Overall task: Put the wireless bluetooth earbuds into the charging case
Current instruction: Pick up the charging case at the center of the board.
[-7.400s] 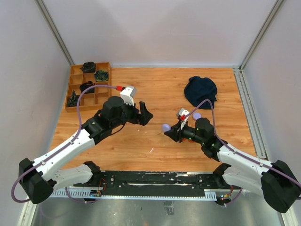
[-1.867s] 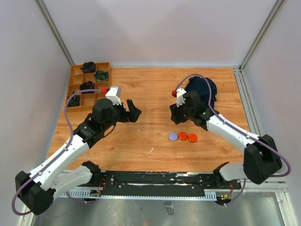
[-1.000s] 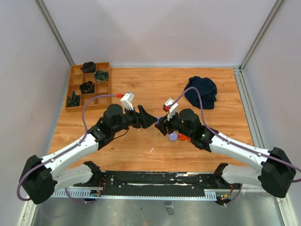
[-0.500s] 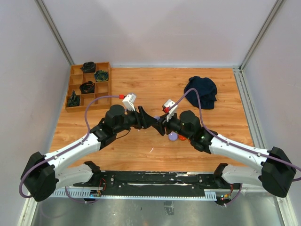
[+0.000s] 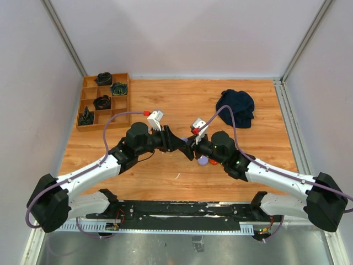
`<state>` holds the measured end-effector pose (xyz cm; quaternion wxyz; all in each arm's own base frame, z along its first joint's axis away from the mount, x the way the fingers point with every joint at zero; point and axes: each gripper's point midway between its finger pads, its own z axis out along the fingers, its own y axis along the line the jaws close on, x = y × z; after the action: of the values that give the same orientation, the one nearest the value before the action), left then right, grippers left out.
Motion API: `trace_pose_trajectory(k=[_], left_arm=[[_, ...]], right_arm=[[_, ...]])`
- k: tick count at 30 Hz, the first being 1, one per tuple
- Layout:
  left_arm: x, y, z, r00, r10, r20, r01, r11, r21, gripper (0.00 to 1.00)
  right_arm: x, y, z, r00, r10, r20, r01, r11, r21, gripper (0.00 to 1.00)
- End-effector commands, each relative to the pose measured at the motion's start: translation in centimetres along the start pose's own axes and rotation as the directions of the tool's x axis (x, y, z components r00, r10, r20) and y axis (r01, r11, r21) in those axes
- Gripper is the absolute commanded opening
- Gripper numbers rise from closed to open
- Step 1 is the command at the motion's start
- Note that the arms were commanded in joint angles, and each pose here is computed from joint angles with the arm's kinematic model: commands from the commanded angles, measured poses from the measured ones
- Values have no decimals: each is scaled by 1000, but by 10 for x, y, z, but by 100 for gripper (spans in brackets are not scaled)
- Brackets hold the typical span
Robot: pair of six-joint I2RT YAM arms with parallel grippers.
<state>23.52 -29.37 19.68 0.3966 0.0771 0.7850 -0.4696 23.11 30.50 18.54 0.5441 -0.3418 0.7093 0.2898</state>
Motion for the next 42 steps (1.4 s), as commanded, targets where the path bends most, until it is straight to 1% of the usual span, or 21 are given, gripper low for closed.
trace_pose_trajectory(k=[1, 8, 11, 14, 16, 20, 24, 29, 32, 38, 42], left_arm=[[1, -13, 1, 999, 49, -12, -49, 997, 63, 42], [5, -15, 2, 997, 70, -36, -67, 994, 85, 32], [3, -17, 0, 995, 94, -28, -91, 992, 92, 24], [-2, -17, -3, 989, 146, -20, -144, 986, 80, 20], [-7, -15, -5, 982, 187, -17, -186, 981, 59, 18], [-15, -16, -12, 963, 268, -15, -267, 963, 39, 15], [-21, -25, -19, 941, 338, -15, -337, 940, 59, 14], [-22, -34, -28, 900, 433, -44, -427, 899, 100, 14], [-21, -41, -33, 868, 494, -55, -482, 863, 149, 15], [-16, -58, -45, 778, 628, -19, -599, 751, 276, 15], [-12, -68, -51, 735, 678, 16, -641, 687, 342, 15]], right_arm=[[-22, 8, -2, 996, -28, 90, 30, 999, -25, 49], [-27, 9, -2, 993, -41, 110, 44, 999, -30, 51], [-26, 10, -3, 993, -48, 108, 53, 998, -42, 53], [-26, 10, -6, 991, -67, 113, 73, 996, -46, 58], [-27, 9, -10, 989, -80, 121, 86, 995, -49, 63], [-27, 8, -20, 986, -101, 130, 114, 989, -92, 71], [-25, 9, -30, 983, -141, 118, 160, 972, -169, 75], [-28, 21, -46, 972, -173, 159, 215, 928, -303, 75], [-29, 28, -52, 965, -198, 172, 248, 901, -357, 75], [-33, 41, -57, 961, -189, 203, 261, 863, -433, 74], [-37, 43, -57, 962, -172, 210, 251, 857, -450, 70]])
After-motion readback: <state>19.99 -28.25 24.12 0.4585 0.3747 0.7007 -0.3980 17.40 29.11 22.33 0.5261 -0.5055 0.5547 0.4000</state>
